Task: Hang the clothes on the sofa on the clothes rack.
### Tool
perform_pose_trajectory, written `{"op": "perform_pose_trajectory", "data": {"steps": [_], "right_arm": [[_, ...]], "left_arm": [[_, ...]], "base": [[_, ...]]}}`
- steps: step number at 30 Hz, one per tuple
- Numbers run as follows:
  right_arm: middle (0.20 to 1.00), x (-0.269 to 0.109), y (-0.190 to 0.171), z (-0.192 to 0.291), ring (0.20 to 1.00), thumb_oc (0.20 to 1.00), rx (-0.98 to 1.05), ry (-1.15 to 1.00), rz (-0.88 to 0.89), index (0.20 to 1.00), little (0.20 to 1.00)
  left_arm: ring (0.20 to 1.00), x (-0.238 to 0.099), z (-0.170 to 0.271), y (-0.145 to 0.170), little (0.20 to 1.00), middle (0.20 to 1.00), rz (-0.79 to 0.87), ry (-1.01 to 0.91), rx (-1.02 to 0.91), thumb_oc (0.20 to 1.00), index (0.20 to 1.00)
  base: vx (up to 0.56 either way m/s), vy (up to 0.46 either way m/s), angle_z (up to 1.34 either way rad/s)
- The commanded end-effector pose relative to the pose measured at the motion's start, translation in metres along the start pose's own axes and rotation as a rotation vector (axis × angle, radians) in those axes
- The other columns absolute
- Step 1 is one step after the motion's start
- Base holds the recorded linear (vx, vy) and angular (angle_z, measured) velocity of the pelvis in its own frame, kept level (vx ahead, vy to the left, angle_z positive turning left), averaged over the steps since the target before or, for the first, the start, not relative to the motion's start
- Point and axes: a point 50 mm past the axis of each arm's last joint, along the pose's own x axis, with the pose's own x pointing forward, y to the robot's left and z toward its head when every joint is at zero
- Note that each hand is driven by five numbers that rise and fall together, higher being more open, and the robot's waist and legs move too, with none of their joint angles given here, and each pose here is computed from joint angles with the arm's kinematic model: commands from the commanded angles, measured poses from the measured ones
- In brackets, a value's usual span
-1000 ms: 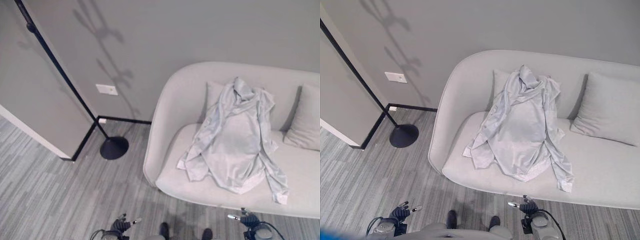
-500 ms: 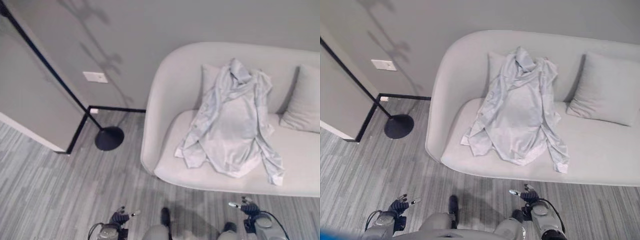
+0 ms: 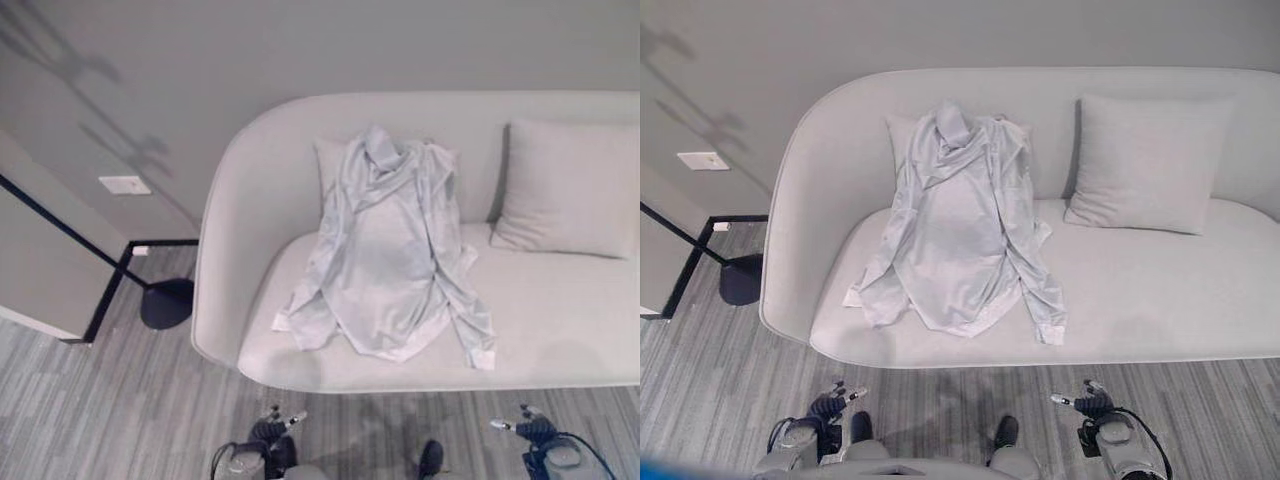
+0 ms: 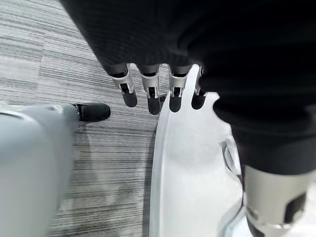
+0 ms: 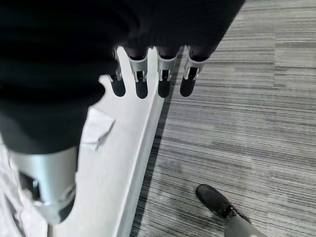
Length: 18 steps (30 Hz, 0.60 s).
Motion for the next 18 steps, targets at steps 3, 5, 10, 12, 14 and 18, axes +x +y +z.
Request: {"op": "perform_pose_trajectory", "data": {"steps": [3, 5, 10, 12, 14, 18], "right_arm": [[1.000, 0.004, 0.005, 0.035, 1.000, 1.000, 0.059, -0.119, -0.001, 1.000, 1.000], [1.000, 0.005, 0.007, 0.042, 1.000, 1.000, 0.091, -0.139, -0.010, 1.000, 1.000], [1.000, 0.004, 0.018, 0.040, 1.000, 1.000, 0.108, -0.130, 0.014, 1.000, 1.000], [1.000, 0.004, 0.020, 0.041, 1.000, 1.000, 0.101, -0.131, 0.022, 1.000, 1.000], [1.000, 0.005, 0.022, 0.041, 1.000, 1.000, 0.098, -0.126, 0.025, 1.000, 1.000], [1.000, 0.005, 0.025, 0.038, 1.000, 1.000, 0.087, -0.109, 0.037, 1.000, 1.000]], "left_arm": [[1.000, 0.005, 0.030, 0.025, 1.000, 1.000, 0.066, -0.092, 0.035, 1.000, 1.000], [1.000, 0.006, 0.025, 0.022, 1.000, 1.000, 0.066, -0.062, 0.046, 1.000, 1.000], [1.000, 0.006, 0.025, 0.023, 1.000, 1.000, 0.065, -0.061, 0.063, 1.000, 1.000], [1.000, 0.006, 0.027, 0.024, 1.000, 1.000, 0.066, -0.068, 0.067, 1.000, 1.000], [1.000, 0.006, 0.026, 0.023, 1.000, 1.000, 0.067, -0.064, 0.071, 1.000, 1.000], [1.000, 0.006, 0.021, 0.026, 1.000, 1.000, 0.072, -0.045, 0.097, 1.000, 1.000]], "base": [[0.02, -0.148, -0.11], [0.05, -0.063, 0.34], [0.09, 0.091, -0.01], [0.05, 0.107, -0.08], [0.03, 0.100, -0.02], [0.03, 0.084, -0.03]]}}
